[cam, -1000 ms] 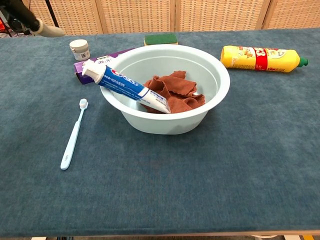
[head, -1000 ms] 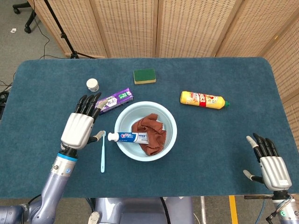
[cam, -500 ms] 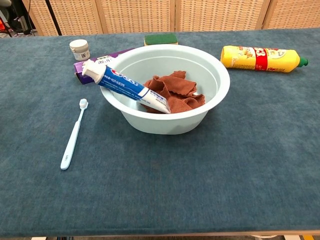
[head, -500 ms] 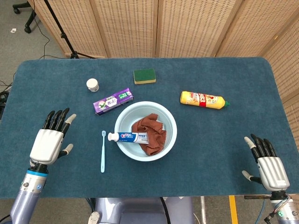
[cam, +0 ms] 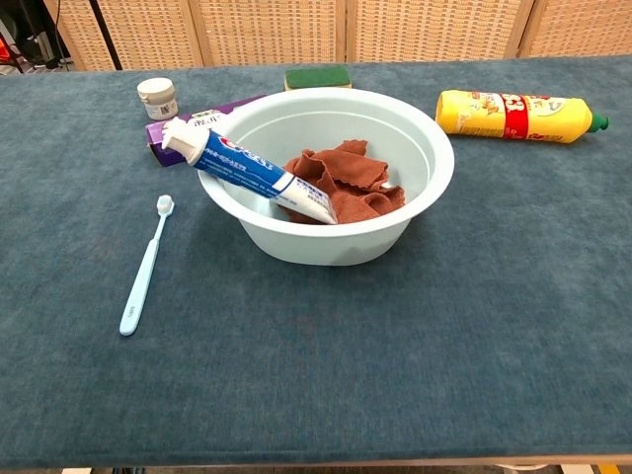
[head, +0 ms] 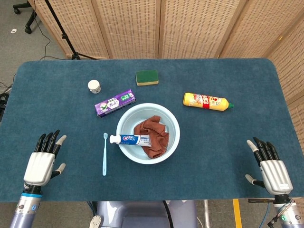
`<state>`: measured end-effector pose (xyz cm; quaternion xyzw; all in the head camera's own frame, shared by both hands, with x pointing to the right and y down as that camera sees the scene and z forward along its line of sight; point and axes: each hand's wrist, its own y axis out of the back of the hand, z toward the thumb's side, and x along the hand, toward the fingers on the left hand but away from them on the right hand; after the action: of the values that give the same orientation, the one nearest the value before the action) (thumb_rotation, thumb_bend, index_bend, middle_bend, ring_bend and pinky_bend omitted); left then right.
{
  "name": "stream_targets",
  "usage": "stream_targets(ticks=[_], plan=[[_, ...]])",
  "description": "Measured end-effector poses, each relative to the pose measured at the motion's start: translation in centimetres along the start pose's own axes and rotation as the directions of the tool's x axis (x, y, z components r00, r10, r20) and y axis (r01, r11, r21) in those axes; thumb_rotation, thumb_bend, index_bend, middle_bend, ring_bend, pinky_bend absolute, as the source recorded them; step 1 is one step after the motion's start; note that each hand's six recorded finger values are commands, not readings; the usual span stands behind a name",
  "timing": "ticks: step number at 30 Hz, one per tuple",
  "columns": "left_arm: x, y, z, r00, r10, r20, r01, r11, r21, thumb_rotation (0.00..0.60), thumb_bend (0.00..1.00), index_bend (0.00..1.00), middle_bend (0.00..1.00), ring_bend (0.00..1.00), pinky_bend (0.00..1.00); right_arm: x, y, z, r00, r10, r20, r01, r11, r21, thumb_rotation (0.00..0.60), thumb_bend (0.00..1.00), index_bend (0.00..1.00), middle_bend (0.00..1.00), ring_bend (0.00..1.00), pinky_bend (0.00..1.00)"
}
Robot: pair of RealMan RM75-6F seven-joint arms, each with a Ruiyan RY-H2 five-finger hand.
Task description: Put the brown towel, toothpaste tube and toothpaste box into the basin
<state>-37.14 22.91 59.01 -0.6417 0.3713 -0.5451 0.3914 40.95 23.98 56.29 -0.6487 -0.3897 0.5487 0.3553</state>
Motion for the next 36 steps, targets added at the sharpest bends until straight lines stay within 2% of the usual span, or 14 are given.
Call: stream_targets(ticks=[7, 19, 24, 31, 36], plan=[[-0.5, -1.0, -1.3, 1.0, -0.02, -0.024, 0.02, 1.0, -0.021, 0.6, 0.22, 0.09, 0.0, 0.0, 0.0, 0.0, -0.4, 0.2, 1.0, 0.01, -0.005, -0.01, 1.0, 0.011, 0.6, 0.1, 0.0, 0.0, 0.0, 0.0], [-0.3, -1.5, -1.5, 0.999, -0.029, -0.032, 0.028, 0.999, -0.026, 0.6, 0.22, 0.09, 0.0, 0.0, 0.0, 0.0, -0.6, 0.3, 1.0, 0.017, -0.007, -0.016, 1.0, 0.011, 0.6, 0.1, 0.0, 0.0, 0.0, 0.0], [-0.1, -1.9, -1.6, 0.998, -0.055, -0.037, 0.054, 0.998, -0.033, 0.6, 0.22, 0.1, 0.0, 0.0, 0.0, -0.1, -0.6, 0.3, 1.0, 0.02, -0.003, -0.02, 1.0, 0.011, 0.6, 0.1, 0.0, 0.0, 0.0, 0.0], [1.6, -1.1, -0.9, 0.998, -0.061, -0.032, 0.059, 0.997, -0.043, 0.6, 0.23, 0.1, 0.0, 0.0, 0.0, 0.0, -0.6, 0.3, 1.0, 0.021, -0.004, -0.021, 1.0, 0.01, 0.6, 0.1, 0.0, 0.0, 0.0, 0.0], [4.1, 0.2, 0.0, 0.998, -0.062, -0.02, 0.061, 0.997, -0.046, 0.6, 0.23, 0.1, 0.0, 0.0, 0.0, -0.1, -0.5, 0.2, 1.0, 0.021, -0.002, -0.021, 1.0, 0.007, 0.6, 0.1, 0.0, 0.0, 0.0, 0.0]])
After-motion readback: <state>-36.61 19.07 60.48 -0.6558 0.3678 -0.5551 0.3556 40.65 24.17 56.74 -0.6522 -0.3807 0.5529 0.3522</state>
